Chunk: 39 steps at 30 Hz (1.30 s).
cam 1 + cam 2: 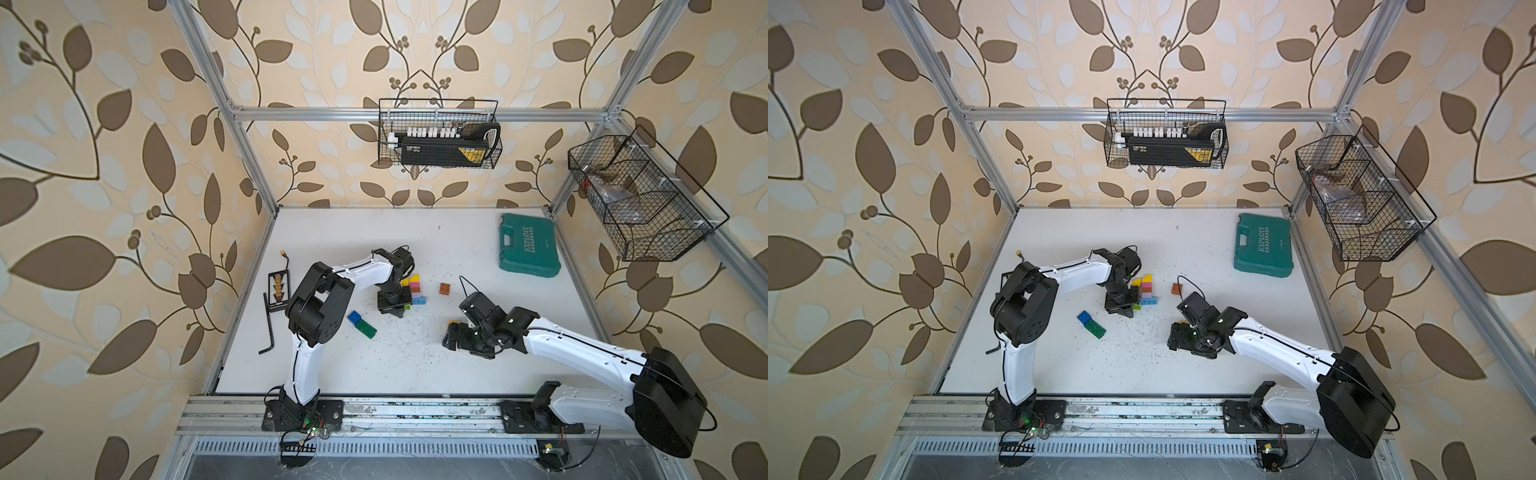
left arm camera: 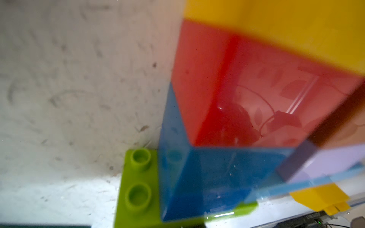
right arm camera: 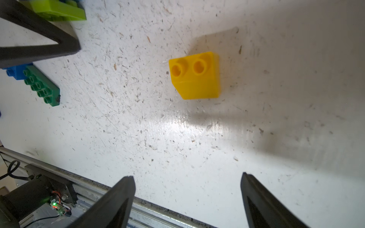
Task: Assemble the number 1 with lego
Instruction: Move the lego brick at the center of the board, then adjust the lego brick at the center of the board.
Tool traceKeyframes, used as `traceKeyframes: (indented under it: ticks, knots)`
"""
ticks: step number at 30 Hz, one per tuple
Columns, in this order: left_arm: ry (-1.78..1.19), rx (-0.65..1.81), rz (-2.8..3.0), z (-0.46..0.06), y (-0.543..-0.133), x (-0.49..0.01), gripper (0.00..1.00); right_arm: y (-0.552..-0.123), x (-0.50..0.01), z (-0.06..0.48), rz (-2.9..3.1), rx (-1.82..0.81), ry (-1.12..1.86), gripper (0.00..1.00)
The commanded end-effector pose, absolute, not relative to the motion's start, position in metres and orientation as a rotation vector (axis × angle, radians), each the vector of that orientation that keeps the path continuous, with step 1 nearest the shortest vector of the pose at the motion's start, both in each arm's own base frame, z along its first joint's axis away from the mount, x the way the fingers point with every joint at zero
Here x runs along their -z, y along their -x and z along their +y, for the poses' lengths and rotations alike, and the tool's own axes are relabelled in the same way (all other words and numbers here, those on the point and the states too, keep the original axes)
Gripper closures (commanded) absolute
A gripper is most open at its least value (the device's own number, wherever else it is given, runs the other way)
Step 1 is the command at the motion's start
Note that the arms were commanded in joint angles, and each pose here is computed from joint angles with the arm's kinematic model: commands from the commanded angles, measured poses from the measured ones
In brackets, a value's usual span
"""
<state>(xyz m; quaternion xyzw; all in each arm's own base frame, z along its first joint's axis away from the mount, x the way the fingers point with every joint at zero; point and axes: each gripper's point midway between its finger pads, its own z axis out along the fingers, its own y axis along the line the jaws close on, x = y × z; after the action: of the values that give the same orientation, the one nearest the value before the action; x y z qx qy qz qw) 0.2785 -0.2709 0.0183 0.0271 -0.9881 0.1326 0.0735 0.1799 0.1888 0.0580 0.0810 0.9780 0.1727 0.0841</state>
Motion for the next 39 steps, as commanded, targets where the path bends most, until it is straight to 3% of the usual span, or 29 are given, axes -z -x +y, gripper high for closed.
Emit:
traceKeyframes:
  ticks: [1,11,16,23,30,31,33,39]
  knots:
    - [-0.054,-0.498,-2.973,-0.284,-0.294,-0.020,0.95,-0.184,-0.068,0.184,2.891,-0.483,-0.231,0.13]
    - [-0.052,-0.714,-2.946,-0.309,-0.302,-0.039,0.92,-0.186,-0.077,0.177,2.857,-0.455,-0.236,0.13]
    - [-0.082,-0.833,-2.991,-0.299,-0.288,-0.079,0.84,-0.194,-0.092,0.172,2.822,-0.406,-0.237,0.13]
    - [-0.185,-0.911,-3.169,-0.241,-0.242,-0.125,0.63,-0.220,-0.114,0.169,2.727,-0.372,-0.324,0.08]
    - [-0.303,-0.970,-3.218,-0.204,-0.204,-0.098,0.43,-0.279,-0.130,0.192,2.737,-0.332,-0.505,0.08]
    - [-0.312,-1.004,-3.211,-0.203,-0.201,-0.096,0.36,-0.288,-0.131,0.199,2.742,-0.322,-0.522,0.09]
    - [-0.319,-1.038,-3.222,-0.201,-0.199,-0.101,0.02,-0.304,-0.129,0.210,2.749,-0.297,-0.551,0.09]
    - [-0.345,-1.088,-3.293,-0.187,-0.195,-0.110,0.01,-0.345,-0.112,0.235,2.748,-0.216,-0.653,0.11]
